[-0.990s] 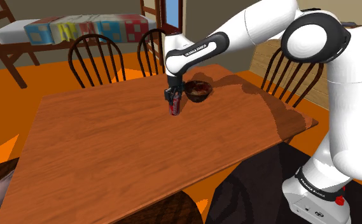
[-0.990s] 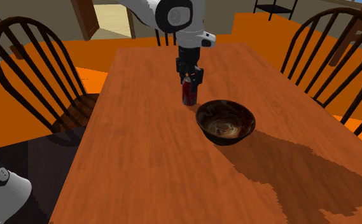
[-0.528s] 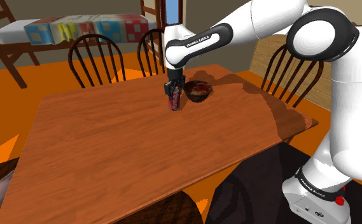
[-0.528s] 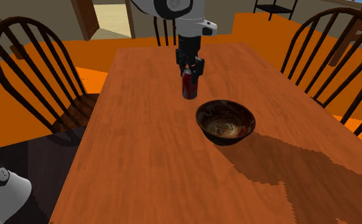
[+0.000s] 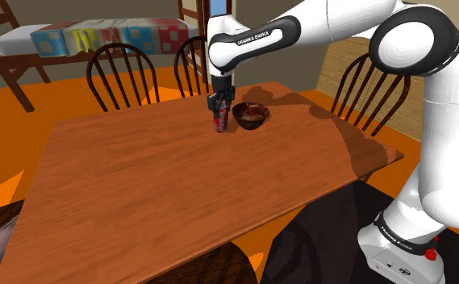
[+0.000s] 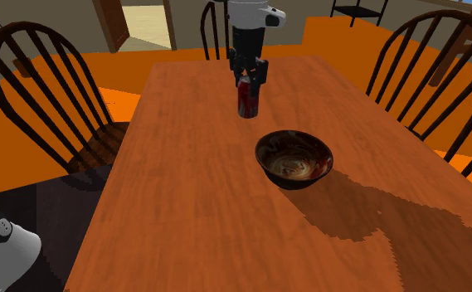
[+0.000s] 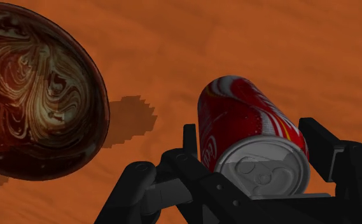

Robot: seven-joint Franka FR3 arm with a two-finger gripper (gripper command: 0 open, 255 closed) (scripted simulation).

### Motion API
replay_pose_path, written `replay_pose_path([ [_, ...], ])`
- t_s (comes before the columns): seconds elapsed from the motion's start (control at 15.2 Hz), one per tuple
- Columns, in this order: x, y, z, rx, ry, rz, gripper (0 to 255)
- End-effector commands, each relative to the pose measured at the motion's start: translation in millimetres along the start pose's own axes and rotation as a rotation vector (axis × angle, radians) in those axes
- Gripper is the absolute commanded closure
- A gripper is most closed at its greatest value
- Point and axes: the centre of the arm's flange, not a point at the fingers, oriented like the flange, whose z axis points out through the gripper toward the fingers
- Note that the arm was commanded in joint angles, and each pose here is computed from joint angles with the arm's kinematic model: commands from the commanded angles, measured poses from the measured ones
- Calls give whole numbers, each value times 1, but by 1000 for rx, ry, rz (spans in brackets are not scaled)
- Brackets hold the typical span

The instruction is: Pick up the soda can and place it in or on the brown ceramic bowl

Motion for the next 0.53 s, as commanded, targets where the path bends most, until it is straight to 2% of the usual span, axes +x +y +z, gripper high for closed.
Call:
replay_pose_path([
  [0.0,0,0,-11,0,0,0,255],
  [0.46,0,0,-48,0,0,0,255],
])
